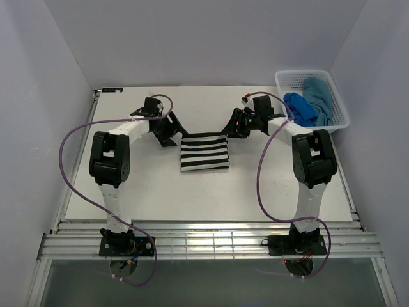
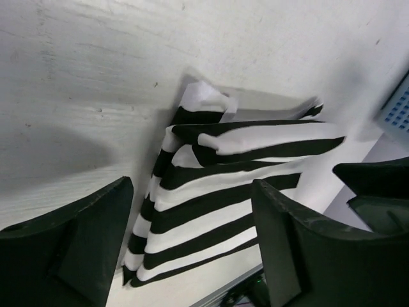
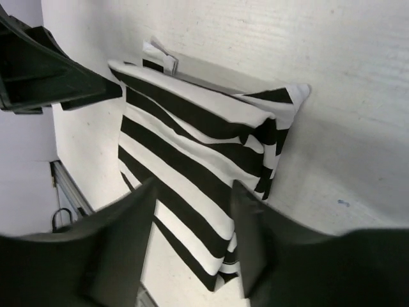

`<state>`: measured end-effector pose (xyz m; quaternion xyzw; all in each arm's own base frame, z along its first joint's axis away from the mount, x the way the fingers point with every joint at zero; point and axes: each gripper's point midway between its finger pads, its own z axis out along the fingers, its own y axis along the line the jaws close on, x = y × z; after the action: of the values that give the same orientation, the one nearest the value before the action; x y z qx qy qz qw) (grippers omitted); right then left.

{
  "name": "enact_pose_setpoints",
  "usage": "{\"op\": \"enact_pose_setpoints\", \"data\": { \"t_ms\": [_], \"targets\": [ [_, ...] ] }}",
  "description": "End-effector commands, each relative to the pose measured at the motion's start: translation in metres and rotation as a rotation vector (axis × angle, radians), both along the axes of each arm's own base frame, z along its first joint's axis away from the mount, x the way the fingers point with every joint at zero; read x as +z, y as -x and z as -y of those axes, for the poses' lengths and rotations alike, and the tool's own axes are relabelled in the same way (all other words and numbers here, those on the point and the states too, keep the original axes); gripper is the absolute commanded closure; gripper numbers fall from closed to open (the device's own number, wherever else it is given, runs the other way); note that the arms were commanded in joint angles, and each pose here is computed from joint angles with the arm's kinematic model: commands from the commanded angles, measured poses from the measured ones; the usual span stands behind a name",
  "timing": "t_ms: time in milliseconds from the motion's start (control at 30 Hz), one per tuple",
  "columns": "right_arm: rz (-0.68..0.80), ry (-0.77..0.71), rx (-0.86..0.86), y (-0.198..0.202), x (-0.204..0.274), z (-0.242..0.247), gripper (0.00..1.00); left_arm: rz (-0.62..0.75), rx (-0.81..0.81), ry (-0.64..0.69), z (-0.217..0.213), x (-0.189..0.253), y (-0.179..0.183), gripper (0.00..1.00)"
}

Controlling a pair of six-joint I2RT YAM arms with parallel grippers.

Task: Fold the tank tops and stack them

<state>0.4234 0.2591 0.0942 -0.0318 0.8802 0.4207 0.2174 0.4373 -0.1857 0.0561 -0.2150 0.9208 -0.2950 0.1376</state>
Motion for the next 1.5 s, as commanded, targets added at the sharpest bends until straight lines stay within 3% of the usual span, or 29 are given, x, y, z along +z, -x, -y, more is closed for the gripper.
{"op": "enact_pose_setpoints", "data": {
  "t_ms": [0,100,200,233,433,833,1200,1333,1467],
  "targets": [
    [0.133,-0.018,0.001,-0.022,0.036,0.0,0.39,0.134,-0.012,0.029,0.002,0.042,-0.022,0.13],
    [0.178,-0.03,0.027,-0.015,0.055,-0.002,0.19,0.182,-0.026,0.038,0.003,0.062,-0.022,0.02],
    [0.202,-0.033,0.057,0.001,0.063,-0.005,0.04,0.211,-0.054,0.056,0.01,0.076,-0.014,0.02],
    [0.199,-0.038,0.067,0.008,0.058,-0.007,0.1,0.221,-0.072,0.059,0.017,0.078,-0.011,0.02],
    [0.213,-0.095,0.148,0.024,0.06,-0.03,0.1,0.231,-0.13,0.081,0.043,0.077,-0.005,0.02],
    [0.196,-0.108,0.177,-0.022,0.029,-0.057,0.1,0.183,-0.124,0.071,0.054,0.023,-0.047,0.02],
    [0.139,-0.05,0.064,-0.06,-0.022,-0.047,0.1,0.077,-0.08,-0.026,0.04,-0.022,-0.042,0.02],
    [0.128,-0.049,0.052,-0.062,-0.023,-0.041,0.1,0.085,-0.086,-0.027,0.04,-0.017,-0.044,0.02],
    [0.208,-0.05,0.095,-0.054,0.017,-0.041,0.1,0.148,-0.101,-0.003,0.045,0.018,-0.048,0.02]
  ]
}}
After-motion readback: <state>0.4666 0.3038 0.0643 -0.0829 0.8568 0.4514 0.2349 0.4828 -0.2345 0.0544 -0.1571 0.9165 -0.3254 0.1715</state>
